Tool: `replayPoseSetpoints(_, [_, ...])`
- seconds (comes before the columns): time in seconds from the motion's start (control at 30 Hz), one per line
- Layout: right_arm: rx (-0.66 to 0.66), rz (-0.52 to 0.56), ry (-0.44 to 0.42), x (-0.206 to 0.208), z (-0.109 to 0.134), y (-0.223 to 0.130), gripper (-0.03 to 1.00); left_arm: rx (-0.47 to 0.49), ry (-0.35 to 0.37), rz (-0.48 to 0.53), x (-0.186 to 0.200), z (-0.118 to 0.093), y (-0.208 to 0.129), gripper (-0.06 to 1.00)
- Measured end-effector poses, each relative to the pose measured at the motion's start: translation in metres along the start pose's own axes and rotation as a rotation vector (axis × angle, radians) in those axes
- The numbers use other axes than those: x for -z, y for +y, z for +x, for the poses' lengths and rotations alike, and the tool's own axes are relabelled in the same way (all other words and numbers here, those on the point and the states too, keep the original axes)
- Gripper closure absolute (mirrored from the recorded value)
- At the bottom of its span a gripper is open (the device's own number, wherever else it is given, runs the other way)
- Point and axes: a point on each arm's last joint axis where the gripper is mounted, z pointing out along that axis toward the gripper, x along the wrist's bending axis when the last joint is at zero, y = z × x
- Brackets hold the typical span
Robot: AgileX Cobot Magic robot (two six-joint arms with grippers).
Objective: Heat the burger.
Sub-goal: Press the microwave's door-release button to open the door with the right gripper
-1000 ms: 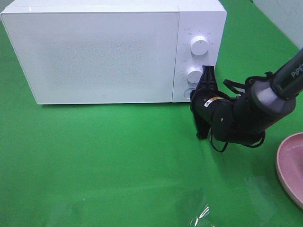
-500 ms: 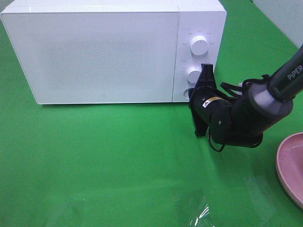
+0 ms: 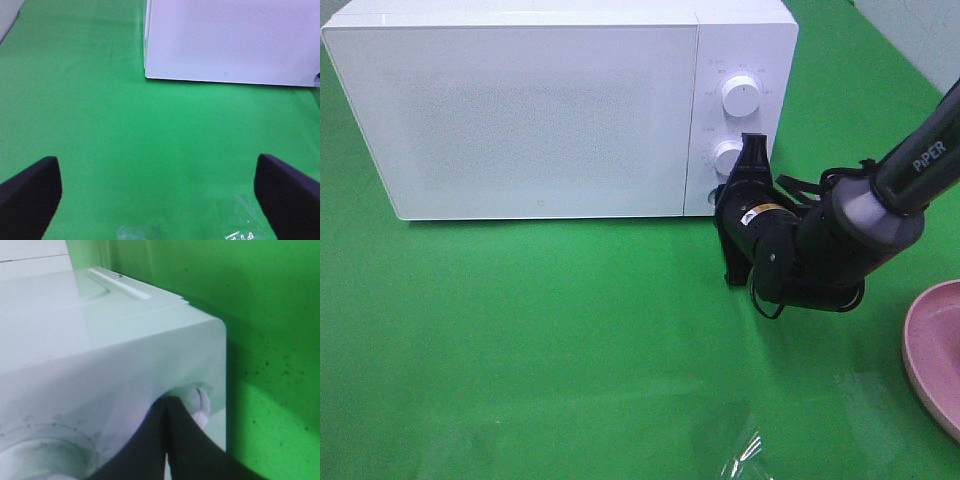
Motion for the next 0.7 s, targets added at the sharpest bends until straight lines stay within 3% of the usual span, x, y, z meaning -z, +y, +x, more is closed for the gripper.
replayPoseSetpoints(0.7, [-0.001, -0.034, 0.017, -0.0085, -0.0042, -0.0056, 0.96, 0.0, 0.0, 0.0, 0.0, 0.0, 0.0, -0.02])
